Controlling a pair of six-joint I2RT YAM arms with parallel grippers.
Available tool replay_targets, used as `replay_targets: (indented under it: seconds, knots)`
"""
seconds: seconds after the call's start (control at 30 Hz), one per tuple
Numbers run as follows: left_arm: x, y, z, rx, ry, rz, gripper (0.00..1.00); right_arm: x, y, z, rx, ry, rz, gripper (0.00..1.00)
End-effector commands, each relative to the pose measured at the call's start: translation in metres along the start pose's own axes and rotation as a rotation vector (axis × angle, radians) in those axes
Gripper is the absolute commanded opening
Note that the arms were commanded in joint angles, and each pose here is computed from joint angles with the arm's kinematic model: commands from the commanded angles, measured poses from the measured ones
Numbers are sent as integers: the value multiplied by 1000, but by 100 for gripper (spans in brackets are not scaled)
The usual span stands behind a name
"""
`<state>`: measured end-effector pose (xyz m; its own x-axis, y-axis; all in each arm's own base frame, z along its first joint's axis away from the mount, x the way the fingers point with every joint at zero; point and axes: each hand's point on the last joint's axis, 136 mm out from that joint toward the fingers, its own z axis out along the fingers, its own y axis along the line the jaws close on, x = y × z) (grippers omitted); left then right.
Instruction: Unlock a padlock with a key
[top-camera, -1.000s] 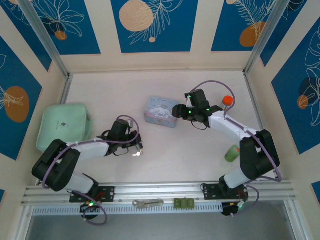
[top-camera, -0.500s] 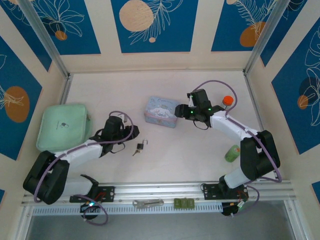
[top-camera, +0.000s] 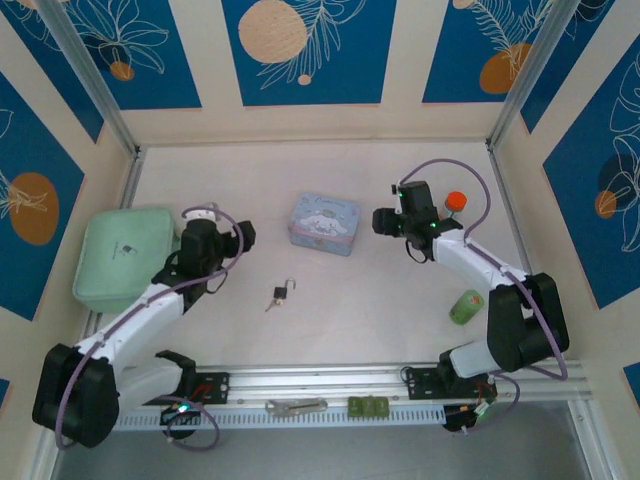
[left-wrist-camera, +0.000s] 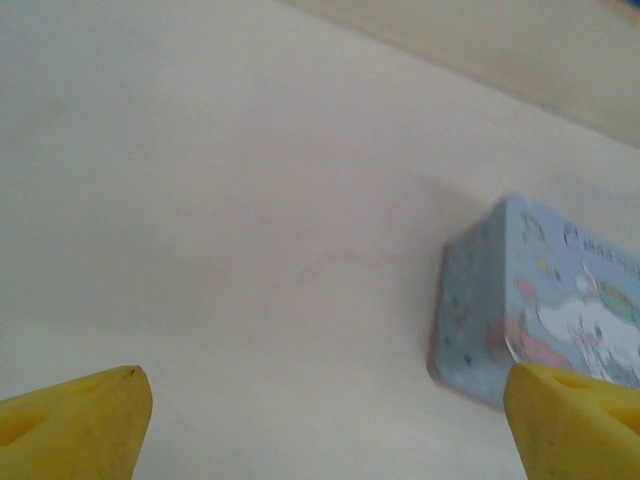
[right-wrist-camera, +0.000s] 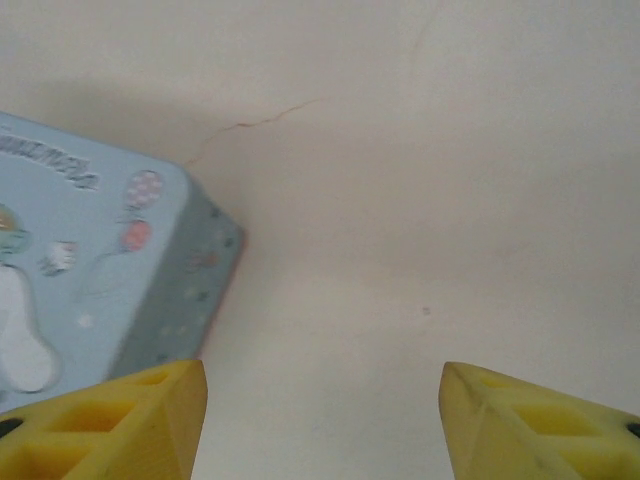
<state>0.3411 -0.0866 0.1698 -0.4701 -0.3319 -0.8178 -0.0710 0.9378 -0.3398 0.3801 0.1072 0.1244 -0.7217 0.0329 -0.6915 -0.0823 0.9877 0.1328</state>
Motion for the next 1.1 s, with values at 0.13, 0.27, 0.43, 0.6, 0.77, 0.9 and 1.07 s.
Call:
replay_targets:
  seconds: [0.13,0.27,0.43,0.6,0.77,0.9,1.07]
  knots:
    - [-45,53,-26,-302,-219,241,94,-10,-47,6,109,-154,-76,64]
    - [-43,68,-32,-374,-273,330,95,-4,-65,11,97,-176,-32,64]
    - [-33,86,-30,-460,-278,382,97,5,-74,23,67,-216,-23,64]
    - [-19,103,-17,-545,-272,405,100,-4,-64,26,-10,-256,-76,64]
    - [-5,106,7,-558,-234,474,100,-8,-79,30,46,-307,-60,64]
    - [-6,101,20,-531,-241,493,100,-4,-83,23,-5,-355,-22,67]
    - [-14,87,34,-466,-314,521,100,6,-83,21,-28,-413,-25,77]
